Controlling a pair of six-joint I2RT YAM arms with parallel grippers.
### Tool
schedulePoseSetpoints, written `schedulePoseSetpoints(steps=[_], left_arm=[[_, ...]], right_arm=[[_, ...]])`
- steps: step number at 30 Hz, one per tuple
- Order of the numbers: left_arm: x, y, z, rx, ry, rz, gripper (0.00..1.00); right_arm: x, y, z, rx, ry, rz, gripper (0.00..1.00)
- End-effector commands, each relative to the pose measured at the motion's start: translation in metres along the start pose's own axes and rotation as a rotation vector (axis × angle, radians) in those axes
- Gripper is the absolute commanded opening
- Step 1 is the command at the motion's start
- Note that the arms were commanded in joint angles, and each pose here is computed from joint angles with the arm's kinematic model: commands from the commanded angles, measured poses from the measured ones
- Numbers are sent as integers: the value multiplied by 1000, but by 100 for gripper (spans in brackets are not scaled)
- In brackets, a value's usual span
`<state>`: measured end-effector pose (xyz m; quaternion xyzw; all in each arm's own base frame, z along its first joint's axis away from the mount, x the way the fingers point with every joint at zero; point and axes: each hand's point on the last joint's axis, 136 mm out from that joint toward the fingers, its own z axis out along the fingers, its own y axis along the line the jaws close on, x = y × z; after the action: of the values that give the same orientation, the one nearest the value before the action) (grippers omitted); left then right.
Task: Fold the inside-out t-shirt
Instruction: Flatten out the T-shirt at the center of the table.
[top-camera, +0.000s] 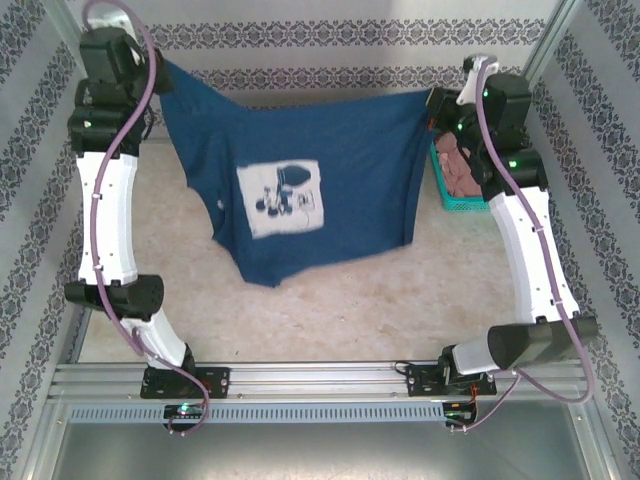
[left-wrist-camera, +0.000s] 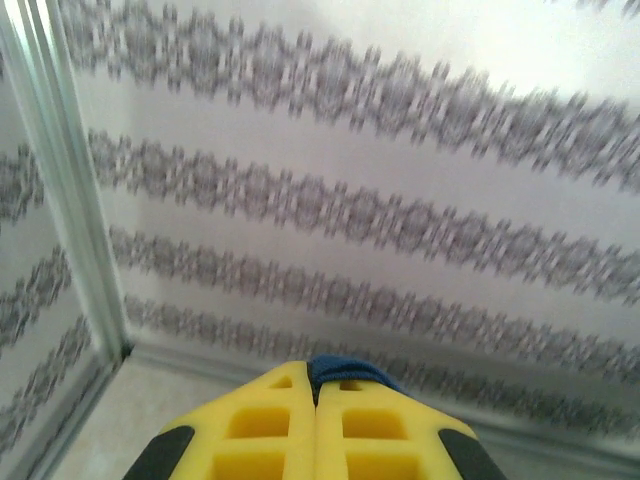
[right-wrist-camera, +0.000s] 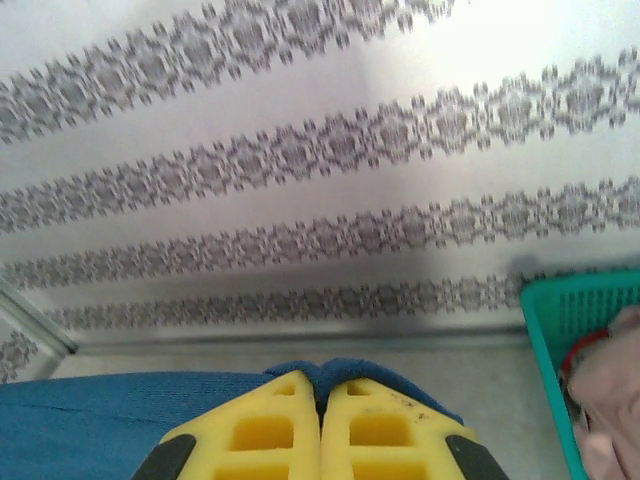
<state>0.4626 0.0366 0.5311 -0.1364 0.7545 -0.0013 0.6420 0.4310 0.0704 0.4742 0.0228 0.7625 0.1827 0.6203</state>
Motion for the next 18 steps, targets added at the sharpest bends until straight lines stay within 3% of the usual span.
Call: schedulePoseSetpoints(steps=[1, 7, 18], left_arm=[[-57, -5, -43, 56, -157, -2, 0], [-85, -7, -100, 102, -252, -14, 0], [-111, 0, -243, 169, -435, 4, 0]], right_arm=[[-79, 27, -38, -60, -232, -18, 0], [-90, 59, -81, -132, -255, -93, 0], [-82, 89, -211, -188, -347, -190, 0]])
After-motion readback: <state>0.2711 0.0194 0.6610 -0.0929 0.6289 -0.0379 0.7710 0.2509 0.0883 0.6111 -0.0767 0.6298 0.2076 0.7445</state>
